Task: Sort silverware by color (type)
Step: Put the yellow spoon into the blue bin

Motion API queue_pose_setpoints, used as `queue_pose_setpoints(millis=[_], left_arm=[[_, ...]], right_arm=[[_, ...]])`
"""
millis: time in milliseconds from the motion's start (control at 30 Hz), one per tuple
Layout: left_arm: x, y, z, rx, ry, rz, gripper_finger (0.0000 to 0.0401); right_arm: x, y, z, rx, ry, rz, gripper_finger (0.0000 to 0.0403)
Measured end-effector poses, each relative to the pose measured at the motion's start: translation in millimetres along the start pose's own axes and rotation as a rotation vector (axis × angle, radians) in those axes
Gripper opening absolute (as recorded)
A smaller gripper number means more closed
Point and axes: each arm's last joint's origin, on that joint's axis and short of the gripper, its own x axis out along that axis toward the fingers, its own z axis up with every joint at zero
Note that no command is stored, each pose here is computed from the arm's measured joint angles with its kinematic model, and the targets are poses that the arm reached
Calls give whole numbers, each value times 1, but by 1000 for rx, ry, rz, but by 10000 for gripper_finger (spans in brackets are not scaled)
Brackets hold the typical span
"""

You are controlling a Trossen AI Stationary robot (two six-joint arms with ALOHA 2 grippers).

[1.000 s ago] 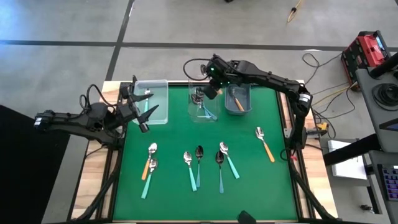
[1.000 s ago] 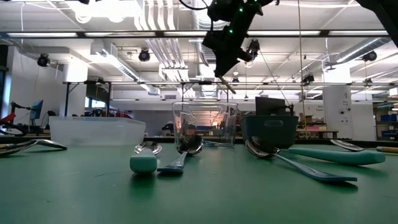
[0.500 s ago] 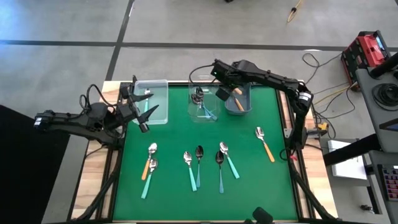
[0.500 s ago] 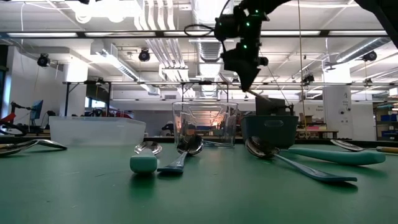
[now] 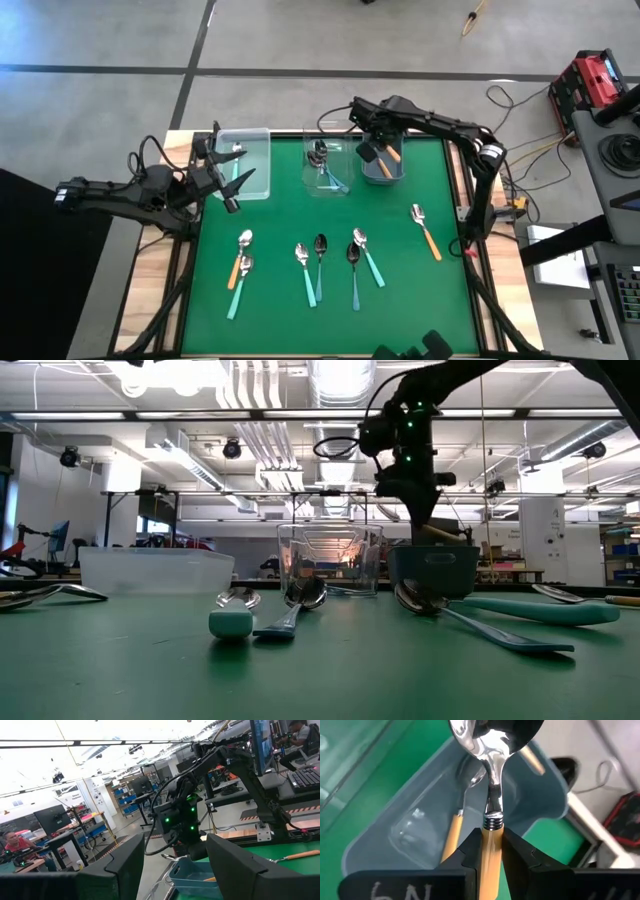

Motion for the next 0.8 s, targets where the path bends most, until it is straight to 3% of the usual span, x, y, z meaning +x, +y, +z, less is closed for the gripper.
queue_pose_setpoints(millis=[800], left_arm=[[0, -2, -5, 35, 21, -1, 197]], right_arm=[[20, 2, -1, 336, 24, 113, 43]])
